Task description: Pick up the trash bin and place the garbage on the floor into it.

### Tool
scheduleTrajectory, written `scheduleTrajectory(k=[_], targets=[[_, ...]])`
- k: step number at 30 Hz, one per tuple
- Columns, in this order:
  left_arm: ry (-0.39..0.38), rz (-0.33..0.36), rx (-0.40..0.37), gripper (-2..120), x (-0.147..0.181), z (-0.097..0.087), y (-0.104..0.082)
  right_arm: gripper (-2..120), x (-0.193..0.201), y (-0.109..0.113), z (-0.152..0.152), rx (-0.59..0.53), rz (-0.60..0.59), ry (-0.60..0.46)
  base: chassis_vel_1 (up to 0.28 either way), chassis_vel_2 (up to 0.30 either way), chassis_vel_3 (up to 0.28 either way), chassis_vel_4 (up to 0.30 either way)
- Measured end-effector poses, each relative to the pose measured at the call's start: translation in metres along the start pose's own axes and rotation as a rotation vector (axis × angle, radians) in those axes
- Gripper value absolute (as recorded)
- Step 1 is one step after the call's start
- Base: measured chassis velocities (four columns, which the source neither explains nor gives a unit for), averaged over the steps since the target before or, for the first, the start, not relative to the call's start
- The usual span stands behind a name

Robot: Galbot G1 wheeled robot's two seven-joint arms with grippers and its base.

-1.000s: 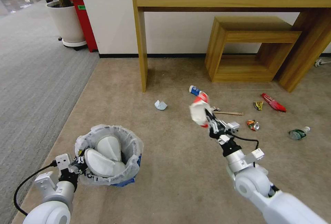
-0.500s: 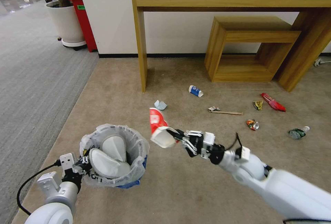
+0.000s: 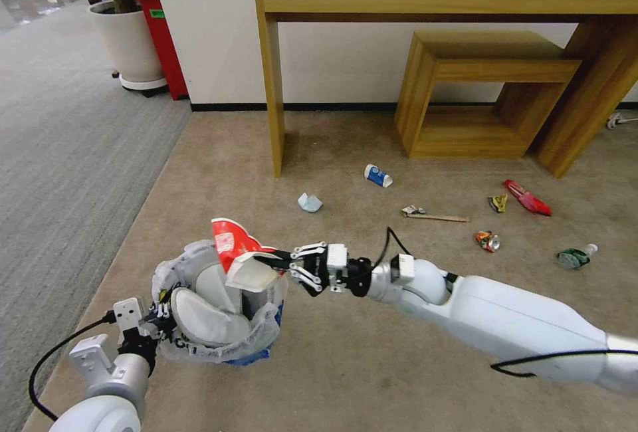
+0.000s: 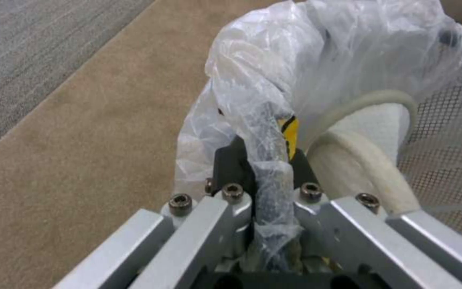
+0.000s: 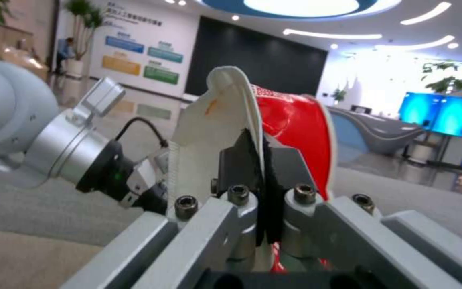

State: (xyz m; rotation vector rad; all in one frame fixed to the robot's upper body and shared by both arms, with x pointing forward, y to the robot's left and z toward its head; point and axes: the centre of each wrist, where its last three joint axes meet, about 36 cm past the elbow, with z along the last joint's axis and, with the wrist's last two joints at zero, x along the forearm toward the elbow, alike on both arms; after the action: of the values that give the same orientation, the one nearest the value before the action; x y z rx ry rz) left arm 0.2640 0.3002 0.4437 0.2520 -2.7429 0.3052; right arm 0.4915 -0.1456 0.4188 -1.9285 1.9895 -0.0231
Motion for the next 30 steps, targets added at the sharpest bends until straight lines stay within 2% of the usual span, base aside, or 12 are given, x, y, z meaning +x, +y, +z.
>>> scheduleTrajectory(k=[11,18,24,30], targets=[[-0.008,0.002,0.001,3,-0.002,-0.003,0.002,0,-0.004,0.017,0.056,-0.03,0.004,0.086,0.0,0.0,0.0,0.0],[-0.007,0.002,0.0,3,-0.004,-0.003,0.004,0,-0.005,0.03,0.076,-0.043,-0.002,0.101,0.0,0.0,0.0,0.0],[-0.006,0.001,0.0,3,-0.006,-0.003,0.005,0,-0.009,0.035,0.083,-0.049,-0.01,0.098,0.0,0.0,0.0,0.0],[-0.004,-0.003,0.001,3,-0.009,-0.001,0.007,0,-0.021,0.034,0.077,-0.047,-0.013,0.072,0.0,0.0,0.0,0.0]])
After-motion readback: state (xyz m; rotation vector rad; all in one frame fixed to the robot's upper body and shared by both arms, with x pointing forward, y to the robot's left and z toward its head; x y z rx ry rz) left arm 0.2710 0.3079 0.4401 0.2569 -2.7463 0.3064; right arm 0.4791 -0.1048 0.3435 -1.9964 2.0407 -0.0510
